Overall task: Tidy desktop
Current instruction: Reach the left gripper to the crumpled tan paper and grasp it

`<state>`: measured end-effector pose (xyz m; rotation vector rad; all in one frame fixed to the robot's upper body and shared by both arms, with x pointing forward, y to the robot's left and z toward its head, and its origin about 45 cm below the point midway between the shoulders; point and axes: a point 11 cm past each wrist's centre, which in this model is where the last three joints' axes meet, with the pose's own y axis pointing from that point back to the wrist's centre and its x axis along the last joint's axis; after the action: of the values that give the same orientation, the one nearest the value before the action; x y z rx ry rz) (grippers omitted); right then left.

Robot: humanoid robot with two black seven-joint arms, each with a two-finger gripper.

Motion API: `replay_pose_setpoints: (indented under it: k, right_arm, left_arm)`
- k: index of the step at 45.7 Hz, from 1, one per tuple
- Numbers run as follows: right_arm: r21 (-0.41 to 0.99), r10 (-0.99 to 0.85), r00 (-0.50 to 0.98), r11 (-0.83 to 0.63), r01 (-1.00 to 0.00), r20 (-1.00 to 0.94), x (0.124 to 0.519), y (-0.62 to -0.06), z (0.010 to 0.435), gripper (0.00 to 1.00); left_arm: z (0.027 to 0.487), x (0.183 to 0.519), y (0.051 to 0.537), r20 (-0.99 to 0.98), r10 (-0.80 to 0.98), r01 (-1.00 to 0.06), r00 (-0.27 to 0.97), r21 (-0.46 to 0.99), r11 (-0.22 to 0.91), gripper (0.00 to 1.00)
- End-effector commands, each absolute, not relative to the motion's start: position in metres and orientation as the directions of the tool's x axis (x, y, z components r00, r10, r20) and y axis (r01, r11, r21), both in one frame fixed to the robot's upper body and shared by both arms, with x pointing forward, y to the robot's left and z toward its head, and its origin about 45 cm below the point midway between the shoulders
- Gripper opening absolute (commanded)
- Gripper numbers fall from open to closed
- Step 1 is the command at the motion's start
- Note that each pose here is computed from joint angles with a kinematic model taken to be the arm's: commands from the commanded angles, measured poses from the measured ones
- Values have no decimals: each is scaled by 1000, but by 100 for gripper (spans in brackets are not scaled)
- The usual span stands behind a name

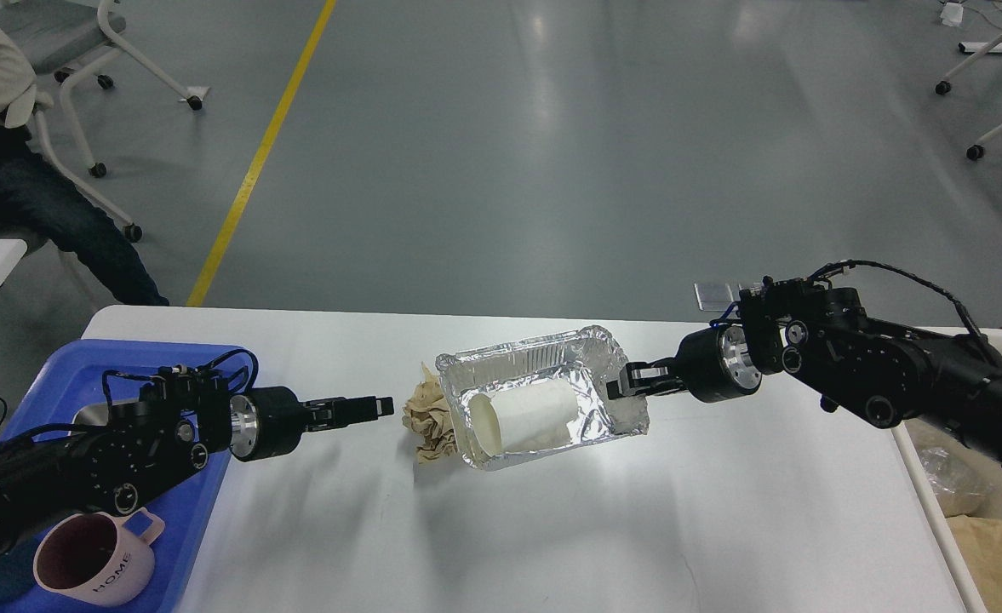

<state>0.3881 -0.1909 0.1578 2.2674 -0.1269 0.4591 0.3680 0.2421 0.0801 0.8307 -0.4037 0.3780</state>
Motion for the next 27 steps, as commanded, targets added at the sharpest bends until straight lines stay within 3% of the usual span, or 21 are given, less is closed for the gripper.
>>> replay_pose_setpoints:
  k: [1,27]
  right_arm:
    - [700,58,929,-675,-233,366,388,-189,157,0]
    - [697,56,927,-677,-237,371,388,-188,157,0]
  left_arm:
    - [78,377,229,501,150,-477,852,627,615,96]
    - [55,374,164,589,-22,-433,808,618,656,96]
